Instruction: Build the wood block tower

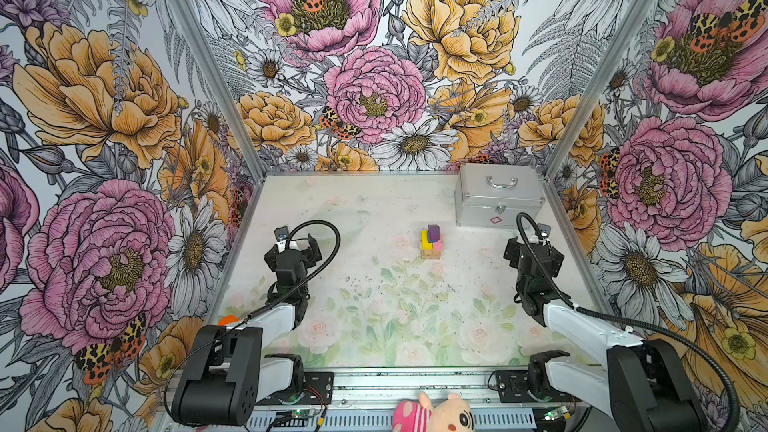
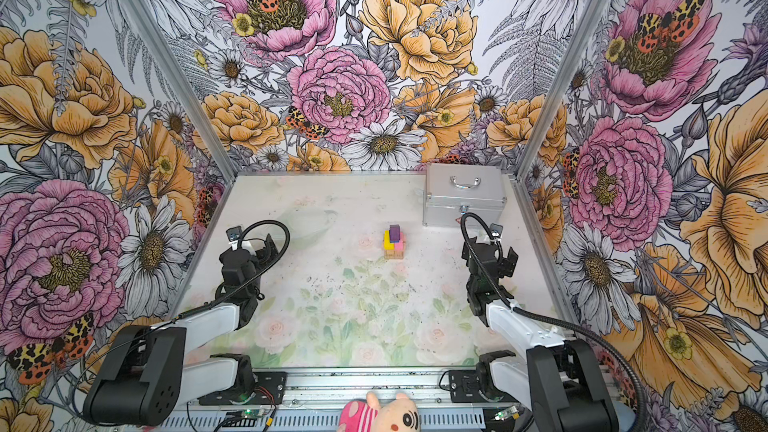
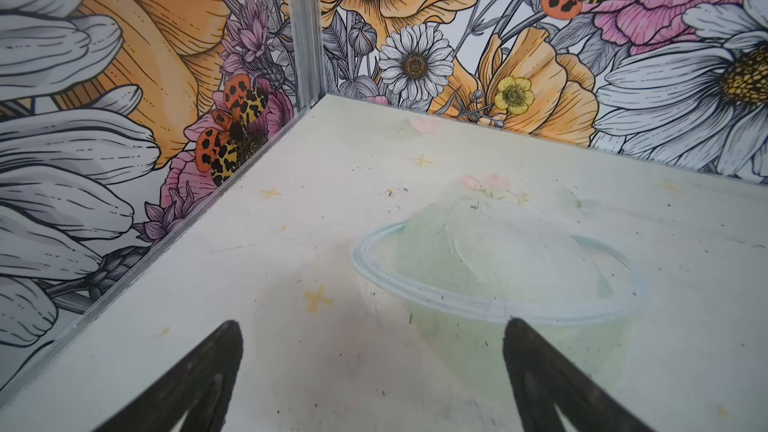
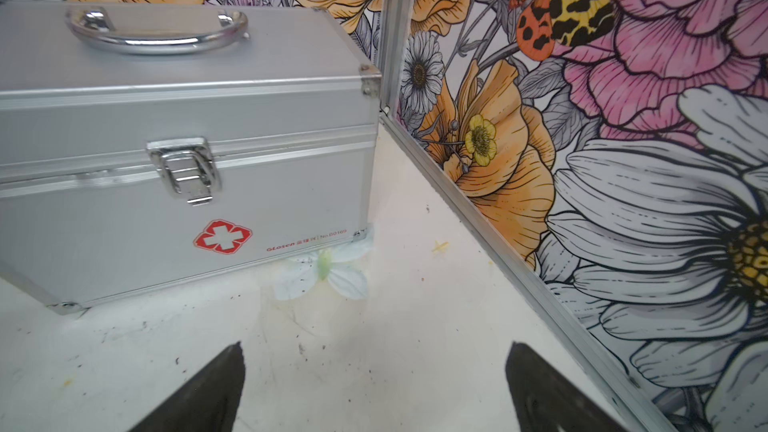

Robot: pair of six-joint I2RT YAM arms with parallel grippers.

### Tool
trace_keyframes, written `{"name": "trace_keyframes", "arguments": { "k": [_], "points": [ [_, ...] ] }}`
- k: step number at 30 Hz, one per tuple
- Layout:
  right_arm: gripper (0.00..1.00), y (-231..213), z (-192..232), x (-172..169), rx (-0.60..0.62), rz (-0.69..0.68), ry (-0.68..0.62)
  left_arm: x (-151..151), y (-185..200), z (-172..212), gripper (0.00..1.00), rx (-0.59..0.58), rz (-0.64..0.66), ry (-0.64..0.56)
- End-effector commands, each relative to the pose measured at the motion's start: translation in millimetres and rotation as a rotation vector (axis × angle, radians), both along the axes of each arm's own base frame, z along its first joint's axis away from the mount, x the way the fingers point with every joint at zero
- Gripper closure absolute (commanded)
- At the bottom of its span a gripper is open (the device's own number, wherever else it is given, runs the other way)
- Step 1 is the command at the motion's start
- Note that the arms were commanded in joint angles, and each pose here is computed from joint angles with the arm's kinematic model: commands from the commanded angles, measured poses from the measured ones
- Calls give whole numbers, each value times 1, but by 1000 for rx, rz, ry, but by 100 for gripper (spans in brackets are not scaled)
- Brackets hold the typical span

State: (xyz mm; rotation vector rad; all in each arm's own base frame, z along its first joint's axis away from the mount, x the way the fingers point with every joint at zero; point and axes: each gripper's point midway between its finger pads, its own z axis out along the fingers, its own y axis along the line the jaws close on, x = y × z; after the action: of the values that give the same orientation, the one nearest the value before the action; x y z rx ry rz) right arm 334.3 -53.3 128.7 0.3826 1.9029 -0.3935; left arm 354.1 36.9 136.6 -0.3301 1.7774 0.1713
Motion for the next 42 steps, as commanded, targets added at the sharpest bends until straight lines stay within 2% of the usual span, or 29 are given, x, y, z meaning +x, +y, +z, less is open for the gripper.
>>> {"name": "trace_keyframes", "arguments": {
  "k": [1, 11, 17, 22, 27, 28, 32, 34, 36, 42],
  "points": [
    [0, -2, 12, 16, 48, 16, -123, 13, -7, 25, 1, 23, -53, -99],
    [0, -8, 15, 31, 20, 48, -156, 16, 3, 19, 1, 50, -44, -179],
    [0, -15, 7, 34, 22, 47, -220, 34, -3, 0, 1, 51, -97, -125],
    [0, -8, 4, 39, 33, 97, -200, 35, -3, -1, 1, 22, -128, -124],
    [0, 6, -8, 58, 46, 200, -129, 49, -12, -6, 1, 8, -206, -63],
    [0, 9, -11, 62, 29, 218, -148, 52, -15, -7, 1, 8, -229, -50],
    [0, 9, -16, 60, 54, 226, -114, 52, -17, -8, 1, 5, -242, -48],
    [0, 13, -17, 62, 50, 253, -113, 54, -27, -8, 1, 6, -314, -43],
    [0, 19, -15, 67, 44, 295, -115, 54, -27, -8, 1, 3, -324, -45],
    [0, 20, -17, 66, 50, 294, -95, 53, -29, -8, 1, 4, -335, -46]
  ]
}}
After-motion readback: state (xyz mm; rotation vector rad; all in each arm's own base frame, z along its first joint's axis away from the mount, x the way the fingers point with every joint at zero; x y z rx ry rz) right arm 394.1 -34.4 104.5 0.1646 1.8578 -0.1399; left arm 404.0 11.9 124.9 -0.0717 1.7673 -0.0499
